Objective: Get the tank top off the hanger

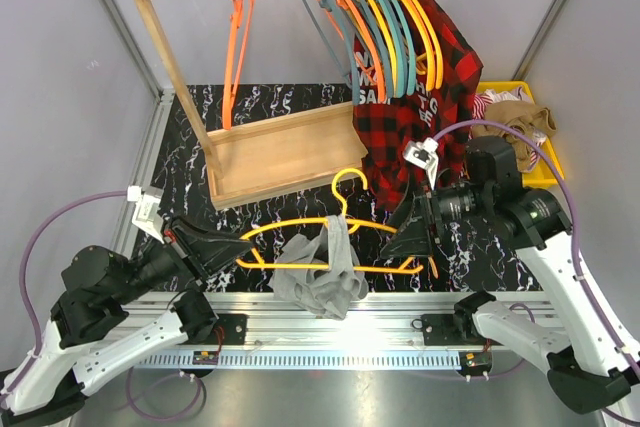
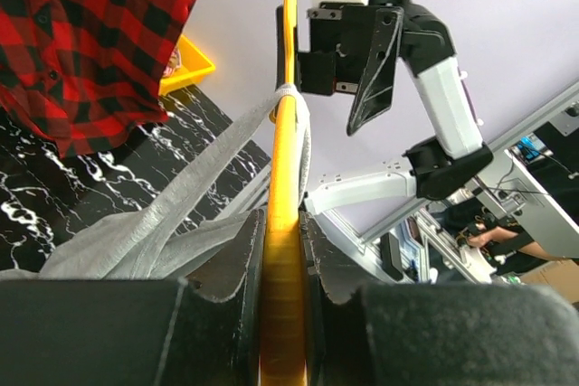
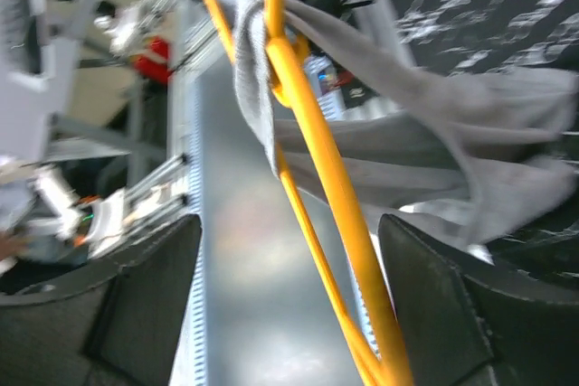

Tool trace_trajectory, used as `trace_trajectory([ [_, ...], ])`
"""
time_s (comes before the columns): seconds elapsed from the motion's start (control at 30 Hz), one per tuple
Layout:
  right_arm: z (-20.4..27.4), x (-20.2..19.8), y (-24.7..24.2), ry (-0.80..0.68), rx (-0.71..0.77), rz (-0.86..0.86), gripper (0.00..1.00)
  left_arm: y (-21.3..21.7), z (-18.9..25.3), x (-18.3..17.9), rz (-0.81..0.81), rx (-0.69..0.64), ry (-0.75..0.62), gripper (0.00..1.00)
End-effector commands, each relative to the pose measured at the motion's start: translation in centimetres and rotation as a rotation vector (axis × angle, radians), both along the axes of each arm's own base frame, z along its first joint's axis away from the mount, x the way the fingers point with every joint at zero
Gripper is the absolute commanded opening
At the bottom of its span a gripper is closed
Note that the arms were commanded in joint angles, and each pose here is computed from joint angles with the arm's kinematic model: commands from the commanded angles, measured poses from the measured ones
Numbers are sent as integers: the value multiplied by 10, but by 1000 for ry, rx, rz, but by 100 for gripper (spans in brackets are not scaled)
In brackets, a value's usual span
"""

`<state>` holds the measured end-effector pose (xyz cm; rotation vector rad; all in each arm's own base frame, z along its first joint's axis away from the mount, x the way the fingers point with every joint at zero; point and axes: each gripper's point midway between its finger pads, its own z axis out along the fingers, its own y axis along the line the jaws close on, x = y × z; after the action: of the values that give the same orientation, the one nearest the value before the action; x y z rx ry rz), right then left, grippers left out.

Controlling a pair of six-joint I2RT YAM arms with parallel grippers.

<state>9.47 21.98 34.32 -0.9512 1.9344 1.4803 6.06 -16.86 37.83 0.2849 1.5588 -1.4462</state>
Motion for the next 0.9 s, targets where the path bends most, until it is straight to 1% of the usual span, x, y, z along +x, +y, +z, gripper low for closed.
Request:
trace_trajectory([
  [0.0,21,-42,1,92,123,225,85,5,31,-17,-66,-98,-56,0],
  [0.1,16,-51,3,147,108,265,71,5,35,-19,-71,-116,-64,0],
  [0.13,14,-53,4,155,101,270,62,6,36,-18,-67,-120,-64,0],
  [0.17,13,-54,4,162,93,271,35,7,36,-16,-55,-120,-61,0],
  [0.2,10,-55,4,166,73,259,20,8,36,-16,-51,-125,-62,0],
  [0.27,9,-55,3,155,62,243,0,11,34,-13,-25,-125,-45,0],
  [0.3,11,-56,1,141,59,232,0,11,33,-12,-19,-126,-35,0],
  [0.33,12,-56,1,132,56,220,0,13,33,-7,9,-128,-21,11],
  [0.37,13,-54,0,123,47,203,0,13,25,-3,27,-103,10,25],
  [0.4,14,-47,-1,95,13,135,0,13,23,0,40,-93,18,41],
  [0.43,13,-41,-2,85,-13,87,0,17,25,4,73,-93,24,72],
  [0.47,0,-22,-7,67,-102,-52,0,17,16,10,101,-51,53,99],
  [0.53,-2,-4,-18,25,-181,-189,0,28,13,21,189,-5,73,99],
  [0.57,-11,16,-31,-4,-265,-324,0,30,9,28,231,29,93,99],
  [0.6,-15,19,-40,11,-321,-381,0,35,7,33,271,55,100,99],
  [0.63,-17,24,-47,6,-355,-429,0,48,15,40,344,58,98,99],
  [0.67,-21,34,-57,-14,-400,-507,0,46,4,47,369,130,124,99],
  [0.73,-22,39,-68,-1,-453,-571,0,44,11,52,377,179,96,99],
  [0.77,-24,46,-74,9,-503,-611,0,29,5,61,367,252,93,99],
  [0.83,-25,49,-78,20,-545,-628,0,9,6,67,321,300,81,99],
  [0.87,-29,49,-82,26,-591,-643,0,-8,-3,76,302,359,86,99],
])
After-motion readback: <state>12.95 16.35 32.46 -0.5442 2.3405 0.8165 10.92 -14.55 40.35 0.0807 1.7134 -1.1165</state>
